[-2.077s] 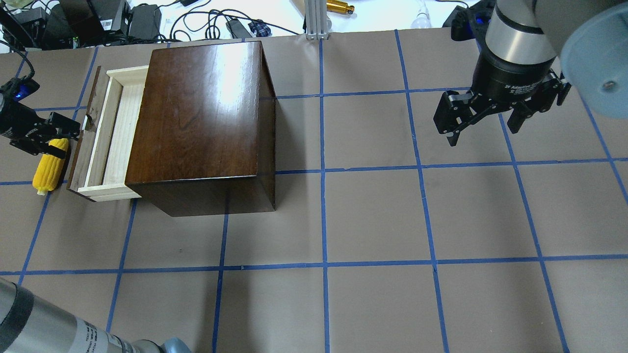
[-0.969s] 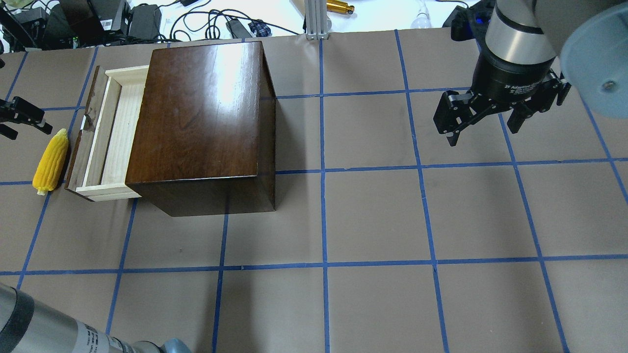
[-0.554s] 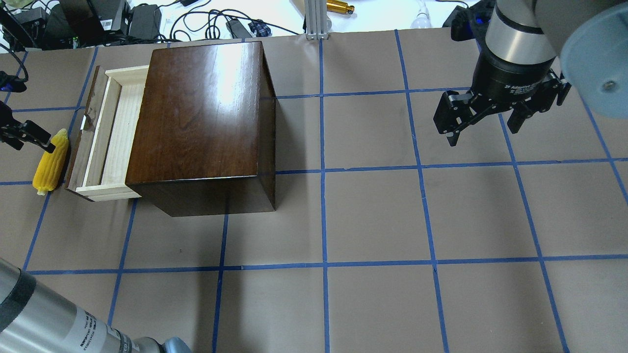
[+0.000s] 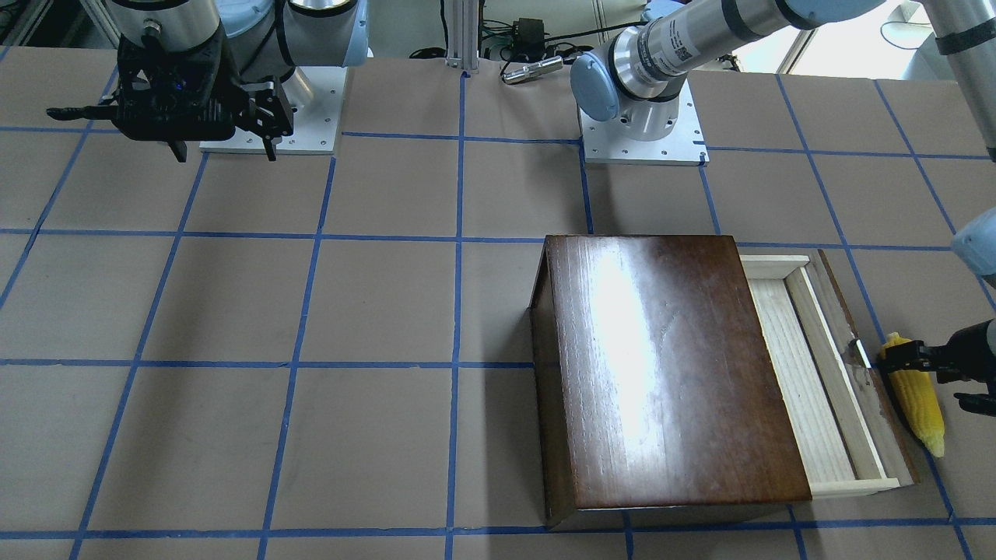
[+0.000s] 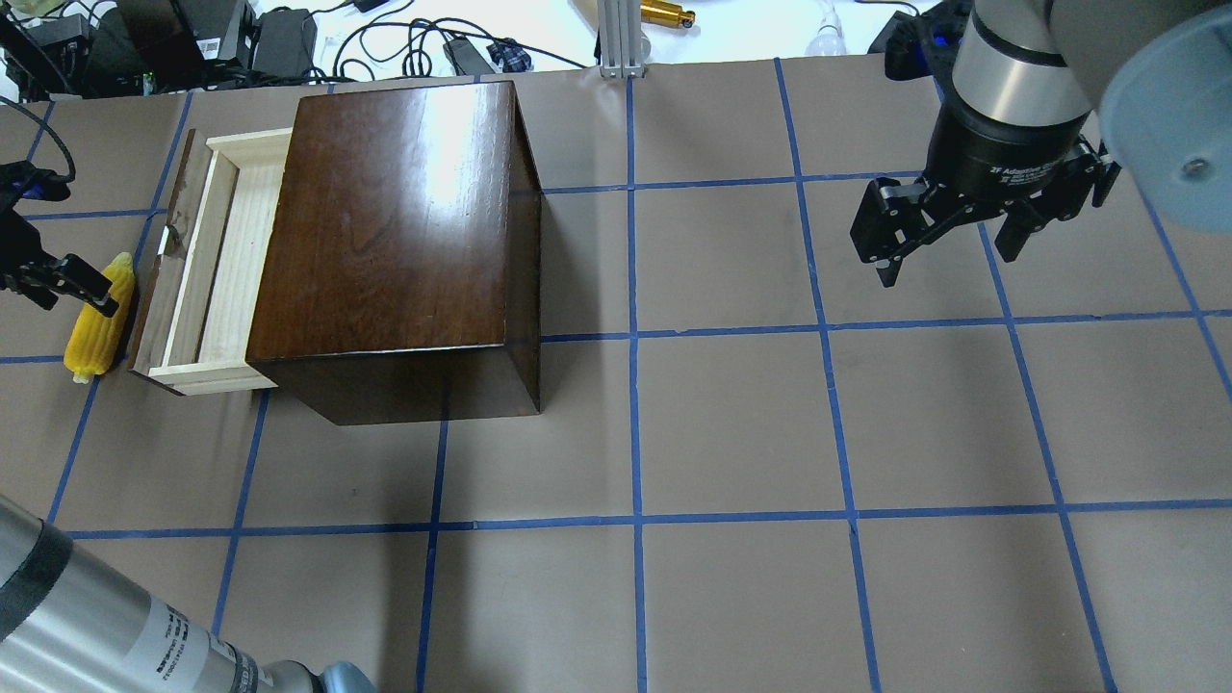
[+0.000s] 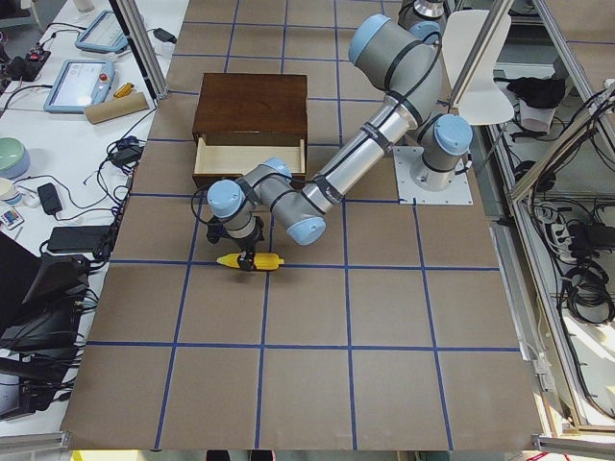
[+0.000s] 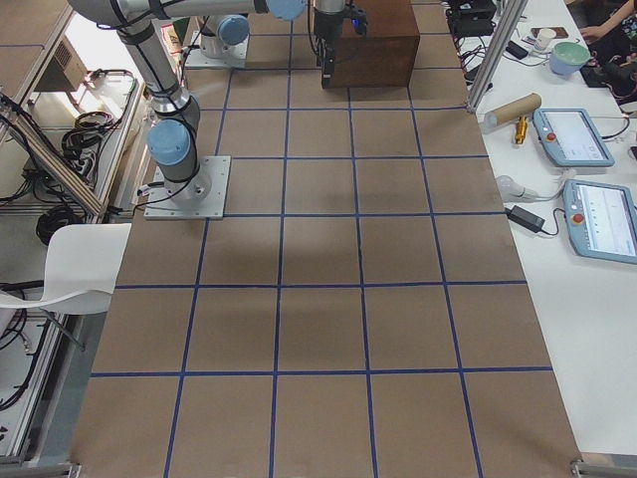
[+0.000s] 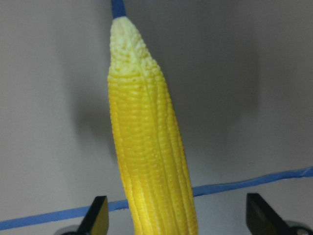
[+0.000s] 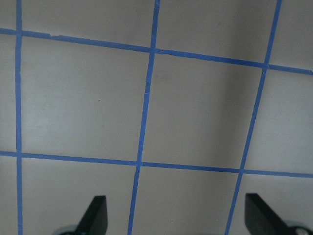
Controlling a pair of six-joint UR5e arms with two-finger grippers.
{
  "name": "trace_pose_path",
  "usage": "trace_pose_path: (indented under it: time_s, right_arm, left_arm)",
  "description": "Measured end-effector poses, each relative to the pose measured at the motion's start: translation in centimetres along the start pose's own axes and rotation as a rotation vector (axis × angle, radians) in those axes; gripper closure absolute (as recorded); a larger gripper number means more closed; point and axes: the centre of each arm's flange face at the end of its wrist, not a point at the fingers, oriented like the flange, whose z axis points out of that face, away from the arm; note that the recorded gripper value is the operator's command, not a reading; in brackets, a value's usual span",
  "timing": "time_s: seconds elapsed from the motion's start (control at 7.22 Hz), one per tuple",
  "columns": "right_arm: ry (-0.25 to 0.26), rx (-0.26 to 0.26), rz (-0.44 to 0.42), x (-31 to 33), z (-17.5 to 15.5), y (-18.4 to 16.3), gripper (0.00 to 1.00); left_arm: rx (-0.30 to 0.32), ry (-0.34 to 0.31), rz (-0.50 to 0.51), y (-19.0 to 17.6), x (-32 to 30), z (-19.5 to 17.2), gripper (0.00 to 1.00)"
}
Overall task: Open drawer and put corn inside
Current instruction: 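Lower the left gripper and grasp the yellow corn cob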
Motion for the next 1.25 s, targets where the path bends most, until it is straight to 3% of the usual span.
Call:
trace_pose_path:
  time_s: [0.28,0.42,0.69,0.83,1.25]
  right_arm:
    - [0.000,-0.001,0.000,0.0,0.0,0.0,0.00]
    - [0.000,-0.001,0.000,0.0,0.0,0.0,0.00]
    - [0.000,-0.001,0.000,0.0,0.0,0.0,0.00]
    - [0.000,0.000,0.000,0.0,0.0,0.0,0.00]
    - [-0.001,0.000,0.000,0.0,0.0,0.0,0.00]
  left_arm:
    - [-0.014,0.014,-0.004,-0.2,-0.3,1.6,0.00]
    - [-0.018,0.018,-0.004,-0.3,-0.4,2.2,0.07]
    - [-0.016,0.015,-0.005,-0.4,-0.6,2.6,0.80]
    - [-0.014,0.013,-0.005,-0.5,-0.6,2.6,1.00]
    - [-0.012,0.011,-0.006,-0.5,-0.6,2.6,1.00]
